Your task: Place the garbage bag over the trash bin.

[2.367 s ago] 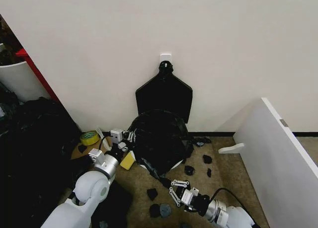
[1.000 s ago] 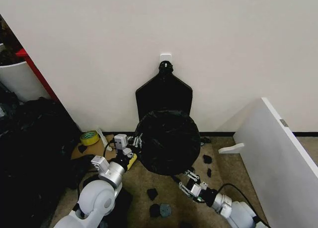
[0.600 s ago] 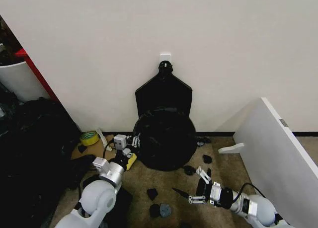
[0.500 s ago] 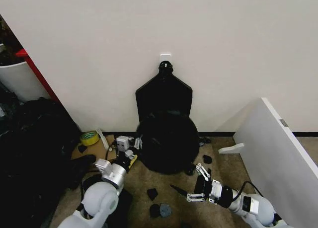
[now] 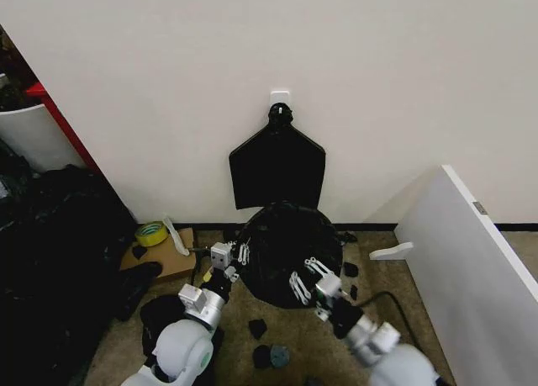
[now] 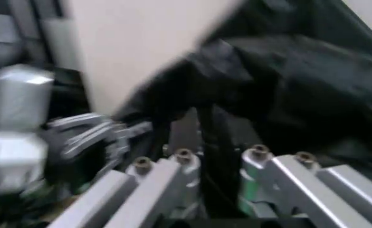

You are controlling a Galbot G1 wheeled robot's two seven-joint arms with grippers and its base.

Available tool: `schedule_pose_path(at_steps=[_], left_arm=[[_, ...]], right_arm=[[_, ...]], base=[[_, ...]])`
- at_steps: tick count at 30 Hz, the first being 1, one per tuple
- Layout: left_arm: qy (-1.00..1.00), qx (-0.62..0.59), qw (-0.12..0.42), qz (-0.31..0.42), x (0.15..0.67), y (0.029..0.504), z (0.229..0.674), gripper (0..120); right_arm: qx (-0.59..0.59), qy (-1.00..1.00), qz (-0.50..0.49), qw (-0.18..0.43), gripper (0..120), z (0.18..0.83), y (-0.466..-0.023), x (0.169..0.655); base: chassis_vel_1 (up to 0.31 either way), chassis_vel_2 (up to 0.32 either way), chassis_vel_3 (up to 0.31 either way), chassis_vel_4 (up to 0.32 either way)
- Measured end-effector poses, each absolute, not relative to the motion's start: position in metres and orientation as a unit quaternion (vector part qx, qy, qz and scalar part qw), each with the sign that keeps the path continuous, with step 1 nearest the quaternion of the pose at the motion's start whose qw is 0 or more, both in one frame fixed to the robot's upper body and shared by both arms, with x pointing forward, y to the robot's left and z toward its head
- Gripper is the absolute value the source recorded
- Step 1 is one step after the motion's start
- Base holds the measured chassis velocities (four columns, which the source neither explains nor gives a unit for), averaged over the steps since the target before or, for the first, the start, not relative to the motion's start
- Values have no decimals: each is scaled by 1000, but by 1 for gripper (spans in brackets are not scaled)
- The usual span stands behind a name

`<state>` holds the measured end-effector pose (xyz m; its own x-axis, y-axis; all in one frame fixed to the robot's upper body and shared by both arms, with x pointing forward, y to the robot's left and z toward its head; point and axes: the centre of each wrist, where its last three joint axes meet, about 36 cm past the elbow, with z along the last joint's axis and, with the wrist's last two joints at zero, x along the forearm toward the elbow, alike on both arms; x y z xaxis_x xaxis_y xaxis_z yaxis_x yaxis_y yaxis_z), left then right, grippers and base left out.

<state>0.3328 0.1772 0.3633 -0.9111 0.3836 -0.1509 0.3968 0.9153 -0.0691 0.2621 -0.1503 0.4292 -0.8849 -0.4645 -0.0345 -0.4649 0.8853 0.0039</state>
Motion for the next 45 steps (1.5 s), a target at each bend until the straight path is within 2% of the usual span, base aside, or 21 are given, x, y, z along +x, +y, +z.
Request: schedule_pose_path(at_steps=[1,3,15,38,42,45], left_arm=[[977,197,77,-40,331,175,360,3],[977,193,86,-28,328,173,356,3],[975,189,115,-3,321,167,348,3],[976,193,106,-1,327,157,332,3],[976,193,105,-3,327,156,334,3],[976,192,104,-10,327,156,338,3]], right_arm=[[-208,978,16,-19,0,443,-138,255],[-183,982,15,-49,0,452,-129,252],[-103,985,-67,-121,0,436,-115,279],[-75,978,-119,-154,0,411,-104,372],[-57,976,-150,-150,0,399,-108,384],[-45,973,-188,-126,0,386,-112,391]], base=[[0,0,0,0],[0,0,0,0],[0,0,0,0],[0,0,0,0],[0,0,0,0],[0,0,0,0]])
